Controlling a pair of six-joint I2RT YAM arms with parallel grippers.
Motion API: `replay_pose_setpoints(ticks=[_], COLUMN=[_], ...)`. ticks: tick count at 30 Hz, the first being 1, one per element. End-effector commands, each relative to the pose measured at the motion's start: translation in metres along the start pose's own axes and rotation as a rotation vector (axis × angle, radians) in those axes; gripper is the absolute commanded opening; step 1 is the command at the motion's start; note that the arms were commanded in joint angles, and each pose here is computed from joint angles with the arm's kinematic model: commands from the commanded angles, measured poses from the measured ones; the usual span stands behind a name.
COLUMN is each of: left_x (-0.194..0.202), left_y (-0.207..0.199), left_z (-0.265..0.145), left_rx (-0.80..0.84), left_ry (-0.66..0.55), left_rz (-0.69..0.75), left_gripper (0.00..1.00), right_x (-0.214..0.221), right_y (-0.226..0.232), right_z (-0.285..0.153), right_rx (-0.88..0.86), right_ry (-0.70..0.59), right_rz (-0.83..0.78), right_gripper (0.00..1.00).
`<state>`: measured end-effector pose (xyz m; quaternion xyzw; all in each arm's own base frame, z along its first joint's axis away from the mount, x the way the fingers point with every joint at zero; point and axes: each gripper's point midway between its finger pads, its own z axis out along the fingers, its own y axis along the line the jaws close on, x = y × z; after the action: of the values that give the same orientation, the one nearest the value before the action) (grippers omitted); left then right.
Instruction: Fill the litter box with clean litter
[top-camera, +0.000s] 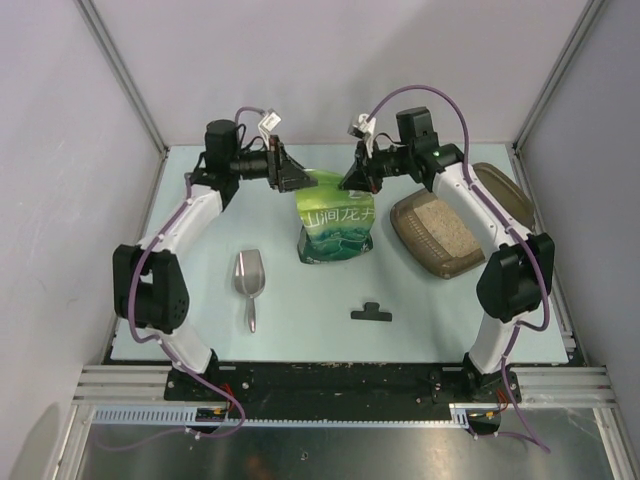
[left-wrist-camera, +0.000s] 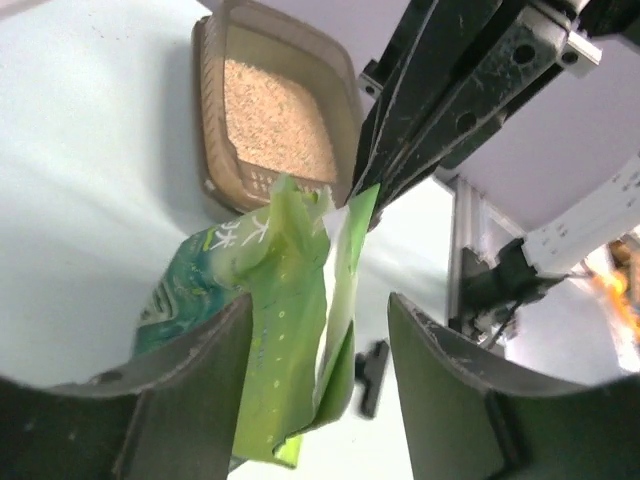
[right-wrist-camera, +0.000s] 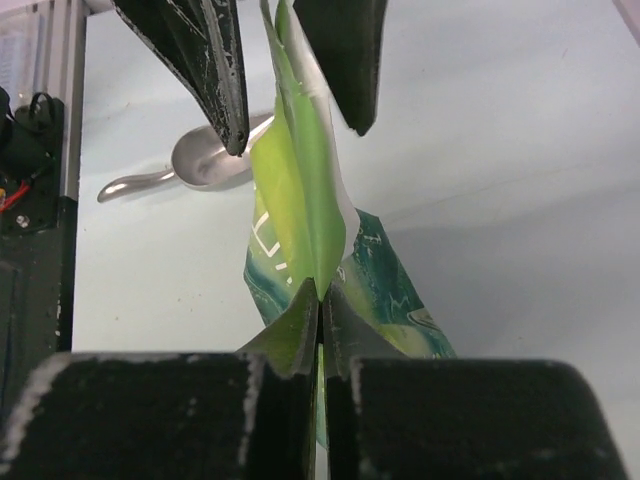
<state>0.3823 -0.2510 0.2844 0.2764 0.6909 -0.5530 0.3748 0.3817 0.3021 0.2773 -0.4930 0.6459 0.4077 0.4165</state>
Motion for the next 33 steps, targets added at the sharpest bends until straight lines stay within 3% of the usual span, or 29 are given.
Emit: replay_pose_setpoints(ticks=[1,7,15,18,26,28,29,31,32,33], left_x=[-0.036,-0.024,0.018,0.029,0.029,0.032,0.032,0.034,0.034,0.032], left_y=[-0.038,-0.040,-0.030,-0.025,-0.042,-0.045,-0.045,-0.047,-0.049,-0.053], left_z=[-0.015,-0.004,0.007,0.012,0.032,0.032,0.032,0.030,0.030,0.028], left_rx=[0.020,0.010,0.006,0.008,0.062,0.068,0.069,0.065,0.066,0.063], left_ry=[0.011,0.140,0.334,0.373,0.374,0.374,0.374,0.374,0.373,0.368], left_rz=[0.380,0.616,0.790,0.823,0.867,0.851,0.843,0.825,0.823,0.823], left_gripper=[0.63,0.71,0.69,0.63,0.31,0.22,0.19,0.10,0.05,0.00], right_x=[-0.054,-0.057,-0.064,-0.072,-0.070,-0.072,-0.073,-0.077,-0.078,-0.080], right_y=[0.030,0.037,0.036,0.040,0.043,0.035,0.031,0.009,0.002,-0.011], right_z=[-0.011,-0.007,-0.014,-0.018,-0.021,-0.032,-0.036,-0.055,-0.062,-0.073], right_rx=[-0.004,-0.005,0.025,0.023,0.038,0.099,0.132,0.274,0.319,0.417], right_ry=[-0.048,-0.031,-0.044,-0.062,-0.039,-0.045,-0.049,-0.086,-0.104,-0.114], right_rz=[-0.238,-0.288,-0.287,-0.286,-0.241,-0.179,-0.145,-0.023,0.021,0.049], right_gripper=[0.00,0.00,0.00,0.00,0.00,0.08,0.24,0.44,0.62,0.69])
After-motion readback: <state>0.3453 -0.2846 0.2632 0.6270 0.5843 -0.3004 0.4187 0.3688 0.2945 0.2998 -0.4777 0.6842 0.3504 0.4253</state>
